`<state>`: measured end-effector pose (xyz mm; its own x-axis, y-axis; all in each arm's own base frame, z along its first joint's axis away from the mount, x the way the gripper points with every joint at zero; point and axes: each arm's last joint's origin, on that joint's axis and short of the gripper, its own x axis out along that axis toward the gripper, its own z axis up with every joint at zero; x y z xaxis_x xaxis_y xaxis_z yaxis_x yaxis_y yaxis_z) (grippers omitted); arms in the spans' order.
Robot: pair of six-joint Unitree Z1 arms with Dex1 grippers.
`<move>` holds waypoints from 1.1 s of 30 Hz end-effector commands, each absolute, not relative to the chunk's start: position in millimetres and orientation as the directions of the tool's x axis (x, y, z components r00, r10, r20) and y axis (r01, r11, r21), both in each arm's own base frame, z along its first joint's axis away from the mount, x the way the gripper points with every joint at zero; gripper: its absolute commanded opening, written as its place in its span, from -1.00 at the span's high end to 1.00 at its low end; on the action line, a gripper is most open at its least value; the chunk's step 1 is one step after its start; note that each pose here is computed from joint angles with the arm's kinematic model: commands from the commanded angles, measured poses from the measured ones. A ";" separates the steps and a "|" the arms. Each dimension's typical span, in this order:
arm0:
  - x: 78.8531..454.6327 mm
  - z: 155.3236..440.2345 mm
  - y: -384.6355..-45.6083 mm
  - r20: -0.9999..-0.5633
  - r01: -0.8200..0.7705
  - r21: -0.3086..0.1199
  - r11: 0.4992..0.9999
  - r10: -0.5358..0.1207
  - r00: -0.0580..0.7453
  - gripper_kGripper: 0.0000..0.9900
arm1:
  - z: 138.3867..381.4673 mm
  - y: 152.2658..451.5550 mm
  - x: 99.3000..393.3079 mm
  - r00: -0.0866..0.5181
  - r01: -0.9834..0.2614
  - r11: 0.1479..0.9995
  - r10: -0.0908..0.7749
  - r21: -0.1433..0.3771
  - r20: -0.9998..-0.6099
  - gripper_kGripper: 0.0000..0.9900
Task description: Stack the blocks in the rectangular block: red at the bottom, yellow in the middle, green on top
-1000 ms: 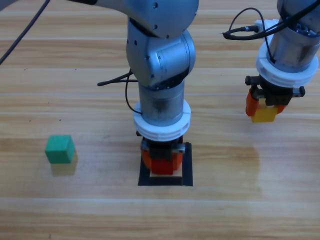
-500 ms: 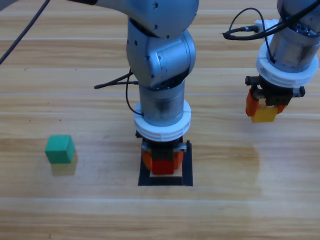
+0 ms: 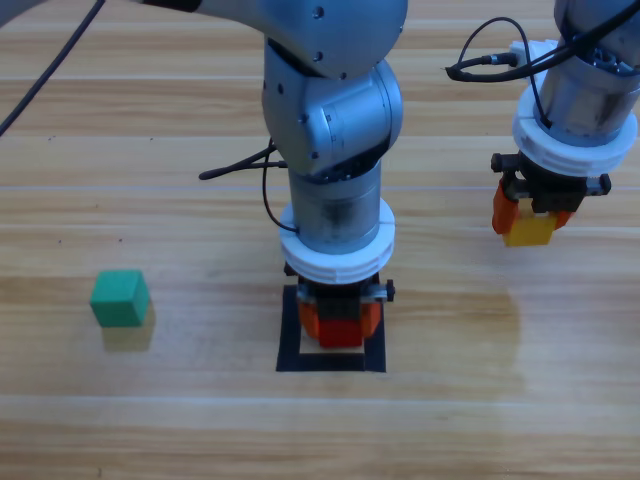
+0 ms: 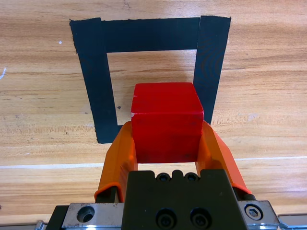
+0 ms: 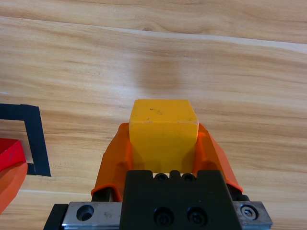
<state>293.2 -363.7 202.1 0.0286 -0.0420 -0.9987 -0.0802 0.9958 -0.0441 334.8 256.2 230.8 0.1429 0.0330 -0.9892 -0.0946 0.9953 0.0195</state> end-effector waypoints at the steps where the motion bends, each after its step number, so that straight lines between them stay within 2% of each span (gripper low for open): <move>1: 287.7 174.6 -373.7 -1.000 -0.069 0.000 0.998 0.000 -0.006 0.88 | 223.3 264.0 327.8 0.137 -0.130 0.991 0.042 0.025 -0.990 1.00; 11: 287.1 169.2 -370.4 -1.000 -0.063 0.027 0.998 0.027 -0.005 0.88 | 222.6 263.8 327.7 0.137 -0.130 0.991 0.042 0.025 -0.990 1.00; 27: 287.1 161.8 -369.9 -0.999 -0.058 0.046 0.997 0.045 -0.012 0.88 | 223.2 263.1 326.9 0.140 -0.130 0.991 0.043 0.025 -0.989 1.00; 29: 286.7 162.9 -369.1 -0.999 -0.059 0.046 0.997 0.046 -0.008 0.83 | 223.2 263.1 326.9 0.140 -0.130 0.991 0.043 0.025 -0.989 1.00; 30: 286.8 163.7 -369.1 -0.999 -0.059 0.045 0.997 0.044 -0.005 0.72 | 223.5 263.3 327.1 0.141 -0.130 0.991 0.044 0.026 -0.989 1.00; 31: 287.0 164.7 -369.4 -0.999 -0.058 0.041 0.997 0.041 -0.002 0.48 | 223.5 263.3 327.1 0.141 -0.130 0.991 0.044 0.026 -0.989 1.00; 32: 287.6 166.7 -370.2 -0.999 -0.058 0.035 0.998 0.035 0.002 0.01 | 223.5 263.3 327.1 0.141 -0.130 0.991 0.044 0.026 -0.989 1.00; 33: 287.7 169.5 -370.2 -1.000 -0.060 0.030 0.998 0.031 0.007 -0.56 | 223.5 263.3 327.1 0.141 -0.130 0.991 0.044 0.026 -0.989 1.00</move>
